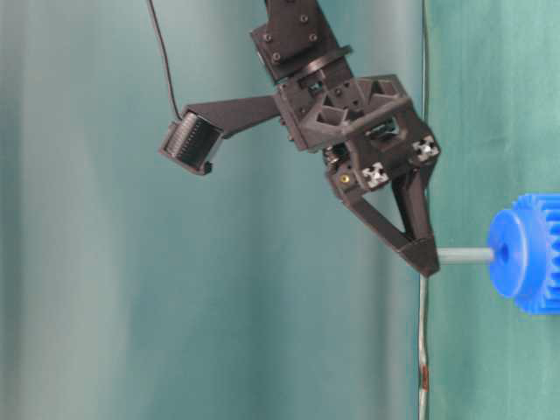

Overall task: Insert the shaft placed at a random location into the center hole of the medium gear at another random location.
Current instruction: 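Lower the shaft into the blue gear's center hole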

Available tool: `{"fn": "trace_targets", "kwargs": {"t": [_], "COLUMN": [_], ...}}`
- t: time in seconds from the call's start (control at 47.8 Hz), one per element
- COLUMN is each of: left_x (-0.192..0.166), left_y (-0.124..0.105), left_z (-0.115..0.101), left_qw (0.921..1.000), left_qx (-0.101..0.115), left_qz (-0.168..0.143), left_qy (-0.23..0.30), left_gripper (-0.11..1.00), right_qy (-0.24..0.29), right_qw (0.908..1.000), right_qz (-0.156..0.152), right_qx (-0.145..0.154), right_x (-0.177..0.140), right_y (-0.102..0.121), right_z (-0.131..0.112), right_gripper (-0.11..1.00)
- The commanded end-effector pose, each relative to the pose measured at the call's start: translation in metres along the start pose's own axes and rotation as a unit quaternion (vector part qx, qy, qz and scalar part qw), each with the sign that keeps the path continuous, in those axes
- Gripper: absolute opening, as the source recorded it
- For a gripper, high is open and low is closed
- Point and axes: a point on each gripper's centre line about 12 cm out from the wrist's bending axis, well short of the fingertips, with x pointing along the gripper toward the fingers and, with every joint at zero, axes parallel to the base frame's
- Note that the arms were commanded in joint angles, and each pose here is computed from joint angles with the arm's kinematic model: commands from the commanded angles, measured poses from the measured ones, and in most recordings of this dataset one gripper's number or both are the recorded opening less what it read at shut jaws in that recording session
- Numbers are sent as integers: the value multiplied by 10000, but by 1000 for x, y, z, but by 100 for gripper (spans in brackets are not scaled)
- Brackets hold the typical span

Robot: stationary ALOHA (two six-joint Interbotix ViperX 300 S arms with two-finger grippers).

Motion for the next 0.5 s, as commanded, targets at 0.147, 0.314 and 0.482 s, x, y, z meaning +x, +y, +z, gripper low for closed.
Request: {"fn": "trace_targets", "kwargs": {"t": [0.147, 0.314, 0.482], "left_x": [2, 2, 2], "left_y": [0, 0, 0], "left_z": [9, 10, 9], "left_qw": [9999, 9999, 9999], "left_qx": [15, 16, 16], "left_qz": [-2, 6, 6], "left_qy": [-130, -130, -115], "left_gripper": [0, 0, 0], "right_qy": [-76, -7, 8], "right_qw": [10000, 10000, 10000], "right_qz": [-22, -50, -53], "right_qx": [42, 75, 74], "right_x": [5, 9, 13], "right_y": [-1, -2, -2], "right_z": [2, -6, -11], "right_gripper": [13, 13, 13]}}
